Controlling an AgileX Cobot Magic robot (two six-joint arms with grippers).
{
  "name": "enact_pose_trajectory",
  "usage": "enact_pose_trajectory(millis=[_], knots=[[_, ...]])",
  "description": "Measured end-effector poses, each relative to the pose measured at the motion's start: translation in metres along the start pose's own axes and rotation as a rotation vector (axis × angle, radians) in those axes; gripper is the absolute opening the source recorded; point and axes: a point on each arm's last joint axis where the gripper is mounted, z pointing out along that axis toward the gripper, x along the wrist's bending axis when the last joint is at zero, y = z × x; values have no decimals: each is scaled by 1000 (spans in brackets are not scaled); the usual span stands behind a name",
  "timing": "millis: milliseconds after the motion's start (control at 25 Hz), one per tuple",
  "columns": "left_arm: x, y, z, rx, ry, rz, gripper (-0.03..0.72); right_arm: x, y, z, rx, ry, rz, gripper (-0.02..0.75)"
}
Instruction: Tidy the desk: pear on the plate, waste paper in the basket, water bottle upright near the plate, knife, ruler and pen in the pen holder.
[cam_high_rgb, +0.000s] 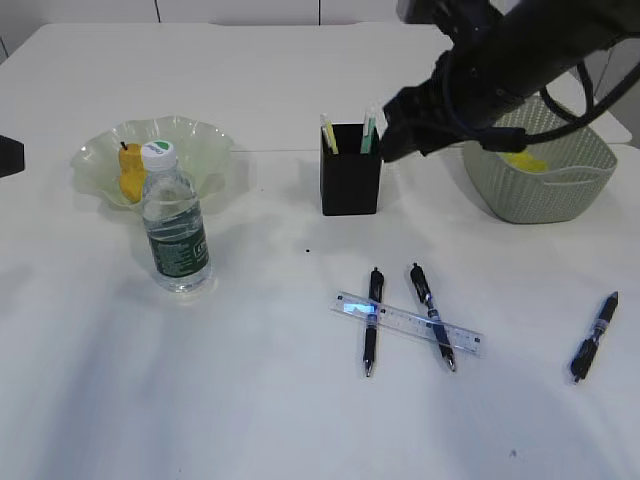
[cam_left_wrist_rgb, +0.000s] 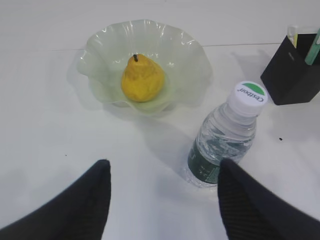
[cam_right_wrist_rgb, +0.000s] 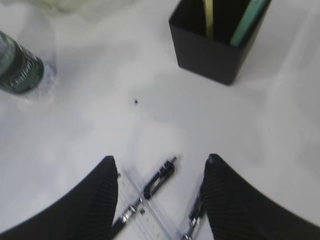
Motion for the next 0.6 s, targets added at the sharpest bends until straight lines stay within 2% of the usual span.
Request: enact_pose_trajectory(millis=[200, 360, 480, 600], knots=[[0, 0, 0, 0, 0, 2, 475, 1, -14, -3, 164, 7, -29, 409], [0, 0, 0, 0, 0, 2, 475, 1, -27, -16, 225, -31, -78, 409], [0, 0, 0, 4, 1, 2, 475, 2, -36, -26, 256, -46, -177, 409], [0, -1, 0, 11, 1, 2, 475, 3, -44, -27, 302, -13, -309, 409]])
